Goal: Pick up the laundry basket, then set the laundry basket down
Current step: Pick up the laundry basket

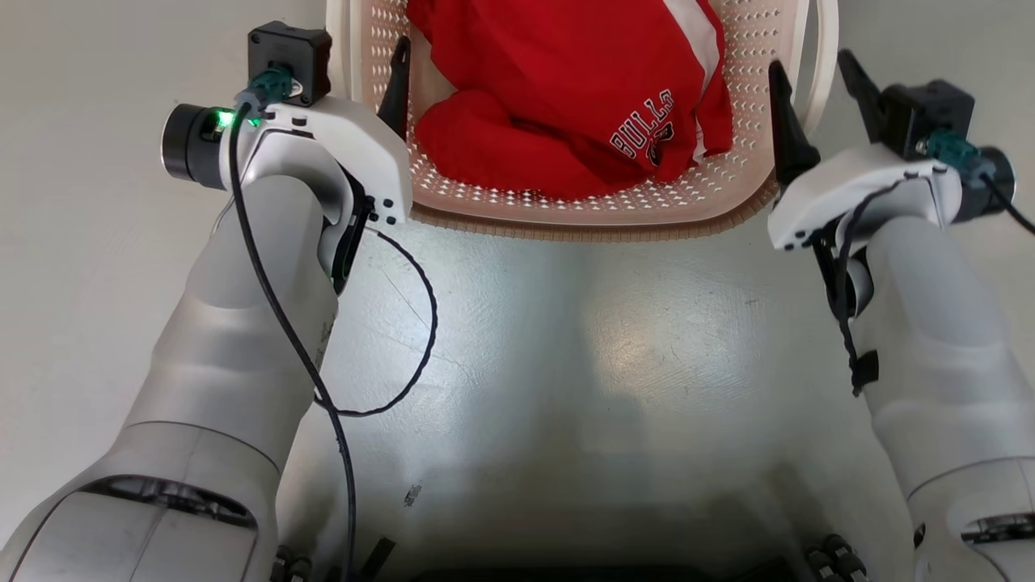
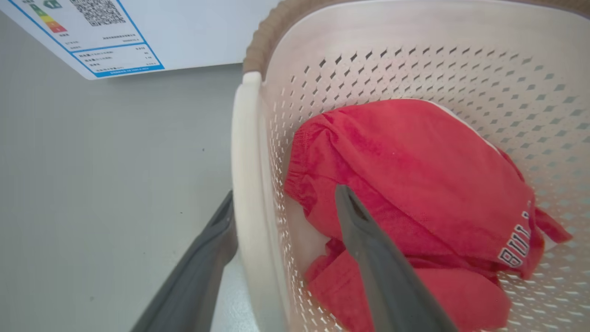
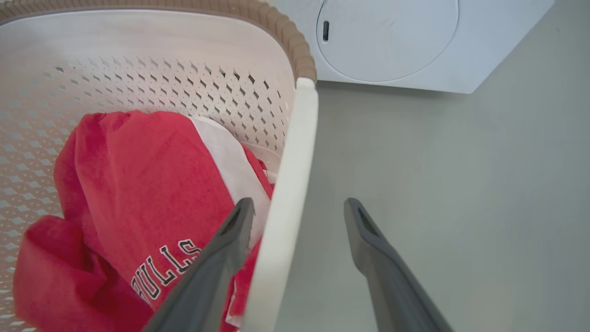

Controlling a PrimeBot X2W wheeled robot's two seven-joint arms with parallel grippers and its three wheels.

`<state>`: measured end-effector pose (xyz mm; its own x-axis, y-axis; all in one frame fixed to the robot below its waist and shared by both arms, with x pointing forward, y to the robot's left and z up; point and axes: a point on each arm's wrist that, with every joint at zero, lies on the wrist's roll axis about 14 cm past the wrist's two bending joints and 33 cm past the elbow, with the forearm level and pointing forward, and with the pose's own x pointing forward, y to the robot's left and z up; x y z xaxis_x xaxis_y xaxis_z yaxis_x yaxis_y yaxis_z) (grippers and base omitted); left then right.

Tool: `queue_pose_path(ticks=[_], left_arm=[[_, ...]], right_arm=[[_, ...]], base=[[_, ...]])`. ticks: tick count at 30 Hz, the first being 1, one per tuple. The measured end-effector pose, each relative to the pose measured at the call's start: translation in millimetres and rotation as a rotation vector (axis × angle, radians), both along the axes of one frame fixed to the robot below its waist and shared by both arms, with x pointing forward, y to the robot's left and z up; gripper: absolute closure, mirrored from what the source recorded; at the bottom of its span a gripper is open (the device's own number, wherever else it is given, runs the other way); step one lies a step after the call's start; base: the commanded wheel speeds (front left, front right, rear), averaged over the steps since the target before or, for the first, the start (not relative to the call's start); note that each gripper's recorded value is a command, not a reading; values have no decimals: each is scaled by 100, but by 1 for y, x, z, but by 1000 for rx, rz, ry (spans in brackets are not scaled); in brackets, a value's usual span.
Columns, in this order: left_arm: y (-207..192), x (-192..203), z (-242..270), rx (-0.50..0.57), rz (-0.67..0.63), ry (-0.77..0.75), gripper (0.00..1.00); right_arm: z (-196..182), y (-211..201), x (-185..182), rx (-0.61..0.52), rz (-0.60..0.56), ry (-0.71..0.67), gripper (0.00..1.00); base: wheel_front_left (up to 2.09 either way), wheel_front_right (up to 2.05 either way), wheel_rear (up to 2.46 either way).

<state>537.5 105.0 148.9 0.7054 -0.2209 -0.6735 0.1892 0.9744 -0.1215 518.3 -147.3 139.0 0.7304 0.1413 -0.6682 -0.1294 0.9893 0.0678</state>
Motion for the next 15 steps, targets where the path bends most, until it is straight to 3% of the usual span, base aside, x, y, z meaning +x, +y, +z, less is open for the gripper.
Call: queue_pose_path(ticks=[15], left_arm=[[-5,0,-6,4,-16,17,0]], right_arm=[[-15,5,-6,30,-19,58,0]], base=[[0,0,0]])
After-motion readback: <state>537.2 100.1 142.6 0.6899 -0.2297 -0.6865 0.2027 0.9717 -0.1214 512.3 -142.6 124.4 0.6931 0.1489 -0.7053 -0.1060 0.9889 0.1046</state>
